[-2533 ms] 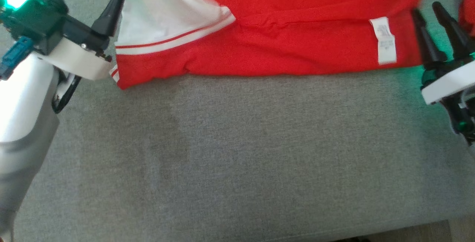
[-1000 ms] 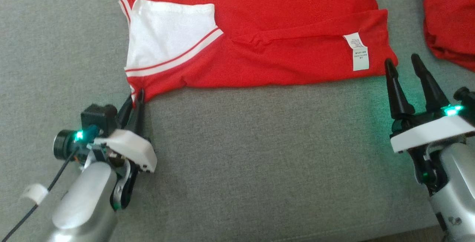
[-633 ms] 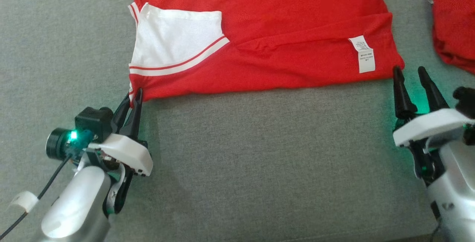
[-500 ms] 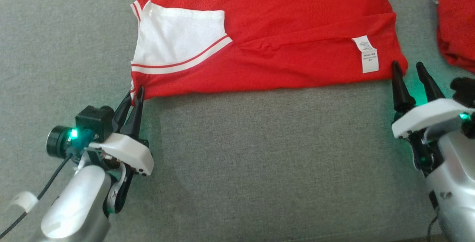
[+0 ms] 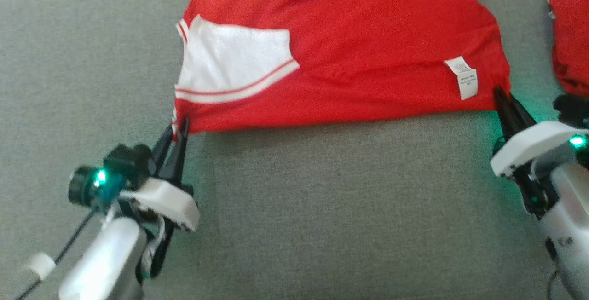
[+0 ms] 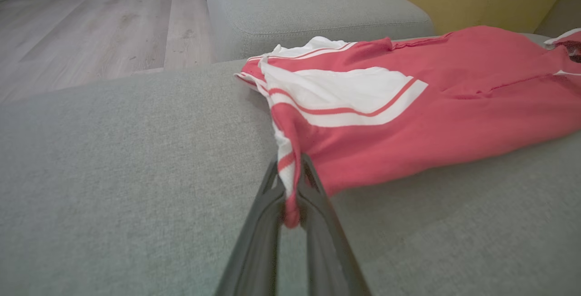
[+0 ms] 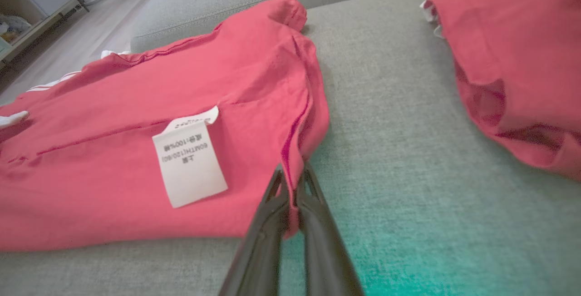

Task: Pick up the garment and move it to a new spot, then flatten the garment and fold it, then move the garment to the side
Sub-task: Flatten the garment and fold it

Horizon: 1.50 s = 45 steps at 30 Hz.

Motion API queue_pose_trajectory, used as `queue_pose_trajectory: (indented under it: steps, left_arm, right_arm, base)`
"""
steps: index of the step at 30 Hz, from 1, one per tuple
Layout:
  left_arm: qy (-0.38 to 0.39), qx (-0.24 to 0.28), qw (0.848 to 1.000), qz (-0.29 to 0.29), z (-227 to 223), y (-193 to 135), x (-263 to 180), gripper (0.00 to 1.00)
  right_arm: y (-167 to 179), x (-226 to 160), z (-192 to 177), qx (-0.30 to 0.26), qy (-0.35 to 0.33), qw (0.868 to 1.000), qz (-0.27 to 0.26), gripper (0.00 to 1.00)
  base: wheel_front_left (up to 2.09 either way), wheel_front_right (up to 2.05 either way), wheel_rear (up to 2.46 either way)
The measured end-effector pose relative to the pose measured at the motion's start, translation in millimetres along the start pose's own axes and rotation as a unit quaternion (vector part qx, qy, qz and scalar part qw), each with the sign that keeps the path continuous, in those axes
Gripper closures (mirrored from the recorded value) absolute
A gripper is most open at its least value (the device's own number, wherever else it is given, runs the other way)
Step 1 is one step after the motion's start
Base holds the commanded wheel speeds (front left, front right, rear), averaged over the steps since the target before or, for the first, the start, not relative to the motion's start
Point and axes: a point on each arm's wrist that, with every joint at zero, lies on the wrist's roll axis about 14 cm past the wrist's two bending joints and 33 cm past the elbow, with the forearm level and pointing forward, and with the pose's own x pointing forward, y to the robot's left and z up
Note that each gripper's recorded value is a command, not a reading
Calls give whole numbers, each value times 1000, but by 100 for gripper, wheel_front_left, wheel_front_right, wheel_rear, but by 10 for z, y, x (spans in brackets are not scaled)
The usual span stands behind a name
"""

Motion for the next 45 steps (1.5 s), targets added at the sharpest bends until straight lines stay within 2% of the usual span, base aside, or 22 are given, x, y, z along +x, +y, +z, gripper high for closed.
queue_pose_trajectory:
  steps: [4, 11, 21, 23, 24, 25, 26, 27, 30, 34, 38, 41, 45]
  left_arm:
    - [-2, -10, 1000, 1, -65, -84, -214, 100]
    - [4, -39, 999, -7, -268, -317, -684, 100]
    - [46, -61, 997, -15, -558, -459, -1063, 100]
    - [54, -70, 996, -16, -590, -468, -1058, 100]
    - [58, -72, 996, -17, -606, -474, -1056, 81]
    - [62, -71, 995, -18, -627, -480, -1055, 81]
    - [68, -71, 995, -19, -651, -484, -1052, 49]
    - [74, -68, 995, -21, -681, -489, -1054, 0]
    - [88, -61, 994, -33, -718, -540, -1044, 0]
    - [67, -32, 996, -39, -532, -484, -941, 0]
    - [12, 30, 998, -56, 64, -304, -633, 0]
    - [-30, 86, 992, -88, 652, -249, -309, 0]
    - [-53, 126, 982, -129, 1294, -241, 200, 0]
  right_arm:
    - [-66, -159, 21, -15, -6, 1000, 5, 100]
    - [-207, -601, -227, -29, 15, 999, 8, 100]
    - [-271, -1030, -537, -13, 50, 999, 6, 100]
    - [-283, -1052, -527, -9, 53, 999, 1, 69]
    - [-293, -1047, -509, -2, 50, 999, -4, 4]
    - [-308, -1045, -516, 12, 53, 998, -12, 4]
    - [-324, -1048, -516, 23, 52, 998, -20, 0]
    - [-328, -1057, -519, 28, 53, 998, -23, 0]
    - [-342, -1104, -464, 31, 46, 998, -30, 0]
    - [-298, -1118, -284, 30, 22, 999, -27, 0]
    - [-195, -1093, -94, 13, 2, 1000, -16, 0]
    - [-91, -1016, -14, 1, -4, 1000, -5, 0]
    - [86, -821, 89, -18, -9, 1000, 19, 0]
  base:
    - [0, 0, 0]
    - [0, 0, 0]
    - [0, 0, 0]
    - [0, 0, 0]
    - [0, 0, 0]
    - [0, 0, 0]
    - [0, 0, 0]
    - [0, 0, 0]
    - [0, 0, 0]
    - [0, 0, 0]
    - [0, 0, 0]
    - [0, 0, 0]
    - [0, 0, 0]
